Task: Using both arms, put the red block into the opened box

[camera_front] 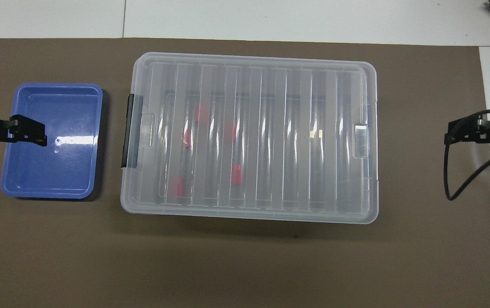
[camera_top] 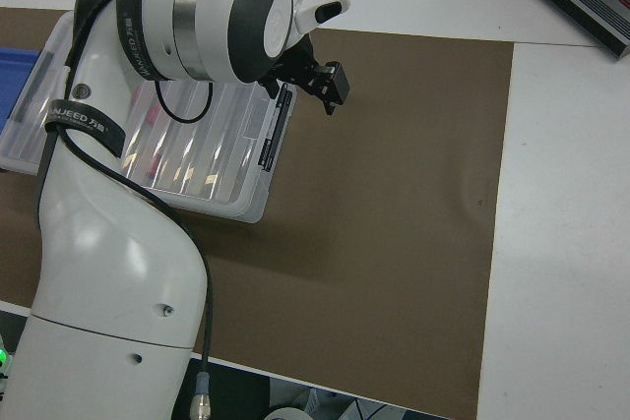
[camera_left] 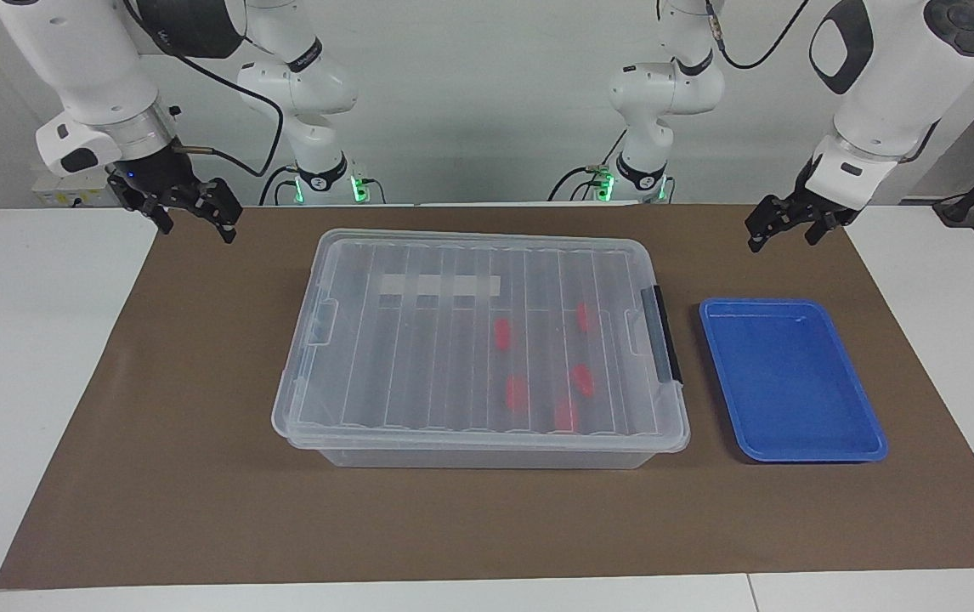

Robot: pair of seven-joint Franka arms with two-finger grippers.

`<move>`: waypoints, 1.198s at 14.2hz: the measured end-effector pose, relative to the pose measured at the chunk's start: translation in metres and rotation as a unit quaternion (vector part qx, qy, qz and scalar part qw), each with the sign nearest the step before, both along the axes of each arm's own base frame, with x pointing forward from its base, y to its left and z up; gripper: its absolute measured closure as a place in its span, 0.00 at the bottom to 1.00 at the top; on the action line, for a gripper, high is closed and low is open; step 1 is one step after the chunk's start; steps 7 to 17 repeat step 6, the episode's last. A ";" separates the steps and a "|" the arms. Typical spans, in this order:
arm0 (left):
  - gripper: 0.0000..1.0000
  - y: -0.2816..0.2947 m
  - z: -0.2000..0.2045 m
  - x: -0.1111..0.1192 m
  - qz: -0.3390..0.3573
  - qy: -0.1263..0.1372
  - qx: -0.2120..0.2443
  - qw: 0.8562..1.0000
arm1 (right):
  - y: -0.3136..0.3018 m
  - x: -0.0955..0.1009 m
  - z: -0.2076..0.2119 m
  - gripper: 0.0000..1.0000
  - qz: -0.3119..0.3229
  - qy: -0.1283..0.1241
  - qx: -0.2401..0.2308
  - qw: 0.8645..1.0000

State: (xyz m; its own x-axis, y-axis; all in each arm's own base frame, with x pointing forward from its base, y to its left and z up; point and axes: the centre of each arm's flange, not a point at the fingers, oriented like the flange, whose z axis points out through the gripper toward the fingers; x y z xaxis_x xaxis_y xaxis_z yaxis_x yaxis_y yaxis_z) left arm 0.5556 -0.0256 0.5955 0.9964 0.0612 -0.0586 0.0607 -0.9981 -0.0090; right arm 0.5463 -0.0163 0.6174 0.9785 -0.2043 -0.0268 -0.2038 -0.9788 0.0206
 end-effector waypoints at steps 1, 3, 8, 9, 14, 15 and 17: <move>0.00 0.000 0.000 0.000 0.000 0.000 0.000 1.000 | -0.001 0.000 0.000 0.00 0.001 0.000 0.000 1.000; 0.00 0.000 0.000 0.000 0.000 0.000 0.000 1.000 | -0.002 -0.001 -0.001 0.00 0.002 0.001 0.000 1.000; 0.00 0.001 0.000 0.000 0.001 0.000 0.000 1.000 | -0.002 -0.001 -0.002 0.00 0.003 0.003 0.000 1.000; 0.00 0.001 0.000 0.000 0.001 0.000 0.000 1.000 | -0.002 -0.001 -0.002 0.00 0.003 0.003 0.000 1.000; 0.00 0.001 0.000 0.000 0.001 0.000 0.000 1.000 | -0.002 -0.001 -0.002 0.00 0.003 0.003 0.000 1.000; 0.00 0.001 0.000 0.000 0.001 0.000 0.000 1.000 | -0.002 -0.001 -0.002 0.00 0.003 0.003 0.000 1.000; 0.00 0.001 0.000 0.000 0.001 0.000 0.000 1.000 | -0.002 -0.001 -0.002 0.00 0.003 0.003 0.000 1.000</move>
